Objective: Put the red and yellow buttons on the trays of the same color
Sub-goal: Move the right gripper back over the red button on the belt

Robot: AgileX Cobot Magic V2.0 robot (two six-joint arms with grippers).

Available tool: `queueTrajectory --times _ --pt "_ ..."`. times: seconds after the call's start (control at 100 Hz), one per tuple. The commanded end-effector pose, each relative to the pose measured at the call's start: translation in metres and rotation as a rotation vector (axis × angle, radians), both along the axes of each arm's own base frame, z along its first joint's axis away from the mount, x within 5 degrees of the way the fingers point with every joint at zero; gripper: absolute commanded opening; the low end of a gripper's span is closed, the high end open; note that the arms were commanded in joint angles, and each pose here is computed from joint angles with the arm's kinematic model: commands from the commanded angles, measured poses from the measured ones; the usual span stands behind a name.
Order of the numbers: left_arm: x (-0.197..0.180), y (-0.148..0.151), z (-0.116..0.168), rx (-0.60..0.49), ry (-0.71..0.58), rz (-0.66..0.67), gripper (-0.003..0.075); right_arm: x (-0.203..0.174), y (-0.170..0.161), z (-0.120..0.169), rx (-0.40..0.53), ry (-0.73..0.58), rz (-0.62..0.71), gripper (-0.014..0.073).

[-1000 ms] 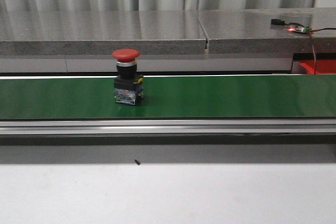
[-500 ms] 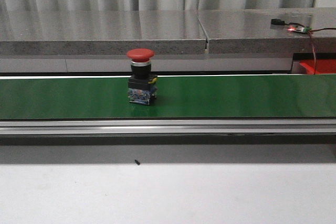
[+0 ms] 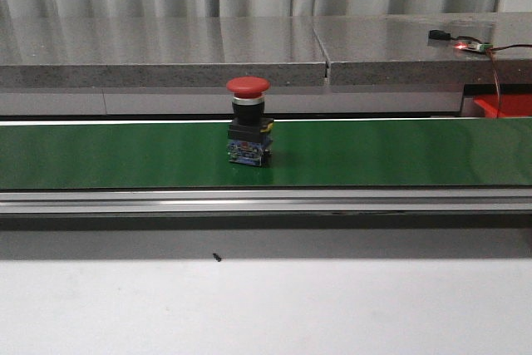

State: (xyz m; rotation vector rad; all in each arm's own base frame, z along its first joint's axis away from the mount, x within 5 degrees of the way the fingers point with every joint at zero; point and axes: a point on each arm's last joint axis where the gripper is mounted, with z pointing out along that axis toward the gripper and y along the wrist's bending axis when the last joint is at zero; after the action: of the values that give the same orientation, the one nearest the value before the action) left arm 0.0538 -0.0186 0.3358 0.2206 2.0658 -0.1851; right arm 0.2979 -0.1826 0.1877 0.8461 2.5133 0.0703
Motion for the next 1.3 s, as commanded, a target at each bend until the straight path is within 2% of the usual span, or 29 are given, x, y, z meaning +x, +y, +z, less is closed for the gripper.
queueTrajectory --times 0.0,0.15,0.56,0.9,1.14,1.29 --pt "0.002 -0.001 0.012 -0.023 -0.073 0.0 -0.0019 0.001 -0.003 0.02 -0.045 -0.07 -0.019 0.0503" --pt "0.002 -0.001 0.012 -0.023 -0.073 0.0 -0.0019 0.001 -0.004 0.026 -0.07 -0.099 -0.026 0.0519" --pt "0.002 -0.001 0.012 -0.023 -0.073 0.0 -0.0018 -0.009 0.014 0.08 -0.164 -0.243 -0.002 0.0518" --pt "0.002 -0.001 0.012 -0.023 -0.073 0.0 -0.0018 -0.018 0.071 0.118 -0.215 -0.334 0.161 0.0518" --pt "0.002 -0.001 0.012 -0.023 -0.073 0.0 -0.0018 -0.028 0.104 0.128 -0.22 -0.376 0.254 0.0518" --pt "0.002 -0.001 0.012 -0.023 -0.073 0.0 -0.0019 -0.025 0.13 0.129 -0.205 -0.378 0.36 0.0518"
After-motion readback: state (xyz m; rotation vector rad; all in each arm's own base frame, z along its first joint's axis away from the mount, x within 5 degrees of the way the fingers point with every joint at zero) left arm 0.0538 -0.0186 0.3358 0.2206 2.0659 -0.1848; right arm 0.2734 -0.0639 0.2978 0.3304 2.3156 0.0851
